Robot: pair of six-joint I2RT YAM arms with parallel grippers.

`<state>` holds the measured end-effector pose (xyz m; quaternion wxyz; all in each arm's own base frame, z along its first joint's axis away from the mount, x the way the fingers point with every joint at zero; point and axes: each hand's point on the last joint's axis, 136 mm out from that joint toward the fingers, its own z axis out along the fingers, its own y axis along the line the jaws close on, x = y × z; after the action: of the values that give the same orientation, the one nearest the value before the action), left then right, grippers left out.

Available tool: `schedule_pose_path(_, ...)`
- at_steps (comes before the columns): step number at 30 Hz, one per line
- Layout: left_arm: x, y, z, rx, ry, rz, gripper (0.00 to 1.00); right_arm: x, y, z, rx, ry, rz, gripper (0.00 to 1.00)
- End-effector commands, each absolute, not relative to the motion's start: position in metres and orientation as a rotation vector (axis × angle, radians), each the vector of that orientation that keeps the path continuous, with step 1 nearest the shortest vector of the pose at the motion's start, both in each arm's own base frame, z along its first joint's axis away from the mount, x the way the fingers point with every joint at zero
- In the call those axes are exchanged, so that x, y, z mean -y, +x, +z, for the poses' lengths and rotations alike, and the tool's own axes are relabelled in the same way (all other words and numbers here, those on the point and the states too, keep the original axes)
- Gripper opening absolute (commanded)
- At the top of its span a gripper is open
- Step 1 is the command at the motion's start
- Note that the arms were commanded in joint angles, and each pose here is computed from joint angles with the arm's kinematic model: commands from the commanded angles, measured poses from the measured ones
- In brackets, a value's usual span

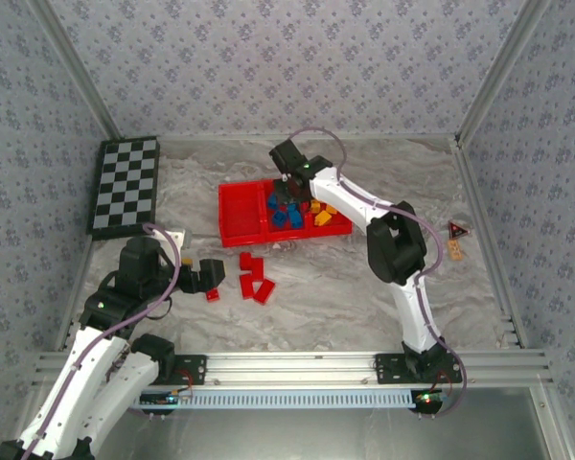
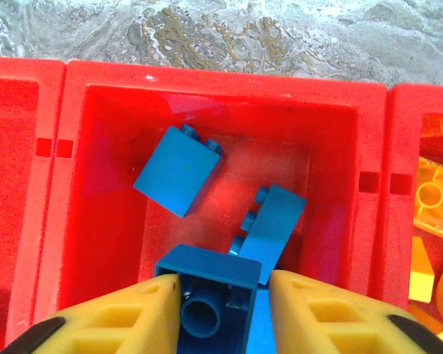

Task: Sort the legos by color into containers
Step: Place the lego in the container, then pick up the lego from the middle-left of the table.

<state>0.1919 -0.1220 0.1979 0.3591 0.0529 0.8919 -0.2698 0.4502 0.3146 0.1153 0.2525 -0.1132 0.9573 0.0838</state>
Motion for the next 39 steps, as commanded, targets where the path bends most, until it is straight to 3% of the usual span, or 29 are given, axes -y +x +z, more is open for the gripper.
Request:
schedule_pose_path(1,0.121,0.192,0.201,-2.276,0.15,-0.689,1.0,-0.32,0.459,0.122,-2.584,-0.349,0.25,0.42)
schedule_pose_path(5,0.121,0.192,0.2,-2.283,0.148,-0.684,1.0,-0.32,0.463,0.123,-2.573,-0.357,0.25,0.5)
schedule_pose_path(8,0.121,0.192,0.199,-2.301,0.148,-0.678,1.0,-0.313,0.466,0.13,-2.549,-0.318,0.228,0.71)
schedule_pose_path(14,0.118,0.192,0.197,-2.334,0.14,-0.647,1.0,-0.301,0.458,0.16,-2.463,-0.275,0.237,1.0)
schedule_pose_path(21,0.118,0.193,0.189,-2.466,0.021,-0.629,1.0,-0.253,0.42,0.209,-2.341,-0.222,0.201,1.0)
schedule_pose_path(25,0.132,0.187,0.155,-2.565,-0.129,-0.684,1.0,-0.209,0.386,0.234,-2.256,-0.216,0.153,1.0)
schedule_pose_path(30,0.093,0.175,0.103,-2.643,-0.449,-0.349,1.0,-0.14,0.351,0.255,-2.086,-0.21,0.033,1.0)
schedule_pose_path(33,0.079,0.171,0.087,-2.636,-0.558,-0.272,1.0,-0.085,0.338,0.248,-2.054,0.035,0.072,1.0)
schedule_pose_path(39,0.075,0.173,0.078,-2.676,-0.529,-0.18,1.0,-0.077,0.318,0.26,-2.0,0.075,0.292,1.0)
